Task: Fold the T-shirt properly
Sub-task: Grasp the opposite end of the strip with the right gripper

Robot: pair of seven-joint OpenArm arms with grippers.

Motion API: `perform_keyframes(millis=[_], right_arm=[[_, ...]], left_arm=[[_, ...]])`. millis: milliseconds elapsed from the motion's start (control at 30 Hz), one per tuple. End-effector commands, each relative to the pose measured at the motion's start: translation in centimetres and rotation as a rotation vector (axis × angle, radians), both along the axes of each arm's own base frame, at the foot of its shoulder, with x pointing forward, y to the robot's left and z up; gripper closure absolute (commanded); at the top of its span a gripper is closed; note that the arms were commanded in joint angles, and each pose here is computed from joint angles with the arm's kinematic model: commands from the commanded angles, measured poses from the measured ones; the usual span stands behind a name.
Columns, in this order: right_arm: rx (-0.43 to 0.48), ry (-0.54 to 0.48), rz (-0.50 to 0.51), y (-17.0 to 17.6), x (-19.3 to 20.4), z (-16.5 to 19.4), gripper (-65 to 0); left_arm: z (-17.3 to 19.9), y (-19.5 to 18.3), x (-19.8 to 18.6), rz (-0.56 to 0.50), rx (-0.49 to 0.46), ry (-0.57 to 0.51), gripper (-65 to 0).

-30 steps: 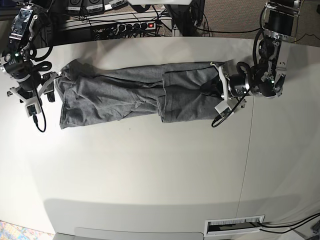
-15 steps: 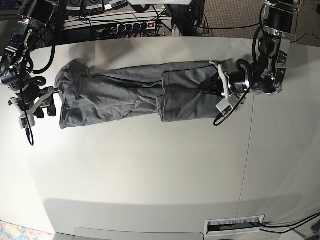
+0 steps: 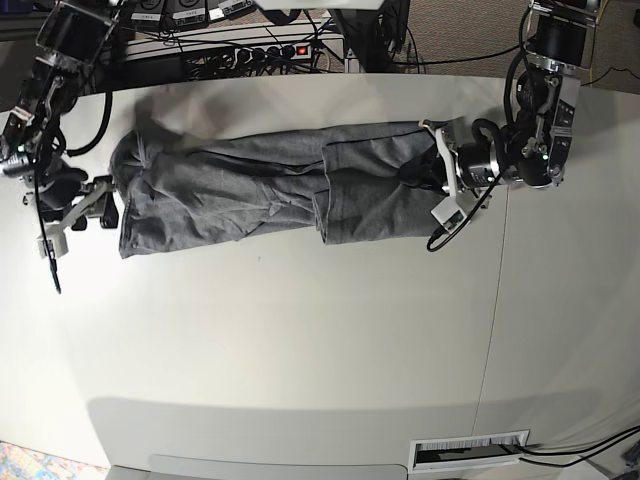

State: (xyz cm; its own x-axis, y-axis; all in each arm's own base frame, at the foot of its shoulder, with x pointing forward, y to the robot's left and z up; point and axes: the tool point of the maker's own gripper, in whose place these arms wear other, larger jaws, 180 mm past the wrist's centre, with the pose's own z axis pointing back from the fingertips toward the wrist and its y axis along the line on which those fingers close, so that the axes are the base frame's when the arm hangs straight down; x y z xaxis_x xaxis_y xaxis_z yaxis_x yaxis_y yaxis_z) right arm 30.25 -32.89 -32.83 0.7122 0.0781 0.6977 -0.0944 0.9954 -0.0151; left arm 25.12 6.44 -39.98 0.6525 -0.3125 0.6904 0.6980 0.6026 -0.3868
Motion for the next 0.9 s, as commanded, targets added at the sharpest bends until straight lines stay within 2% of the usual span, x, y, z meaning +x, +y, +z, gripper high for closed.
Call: perform_keyframes(millis=[0, 367, 600, 733, 867], right_arm=[[0.007, -0.050, -0.001, -0.5, 1.1, 1.6, -36.7], [0.213, 0.060, -0.048, -0.1, 1.0, -2.0, -36.7], [0.211, 0.081, -0.036, 0.2, 0.8, -2.4, -36.7], [0.202, 0.117, 0.021, 2.0, 0.9, -3.3, -36.7], [0.149, 0.149, 0.080, 3.4, 1.3, -4.3, -36.7]], left_arm=[[-0.2, 0.5, 0.0, -0.010, 0.030, 0.000, 0.0], [-0.1, 0.4, 0.0, -0.007, 0.023, -0.005, 0.0], [-0.1, 0.4, 0.1, -0.007, 0.023, -0.005, 0.0], [0.0, 0.4, 0.1, -0.007, 0.022, -0.005, 0.0], [0.0, 0.4, 0.1, -0.007, 0.022, -0.005, 0.0]])
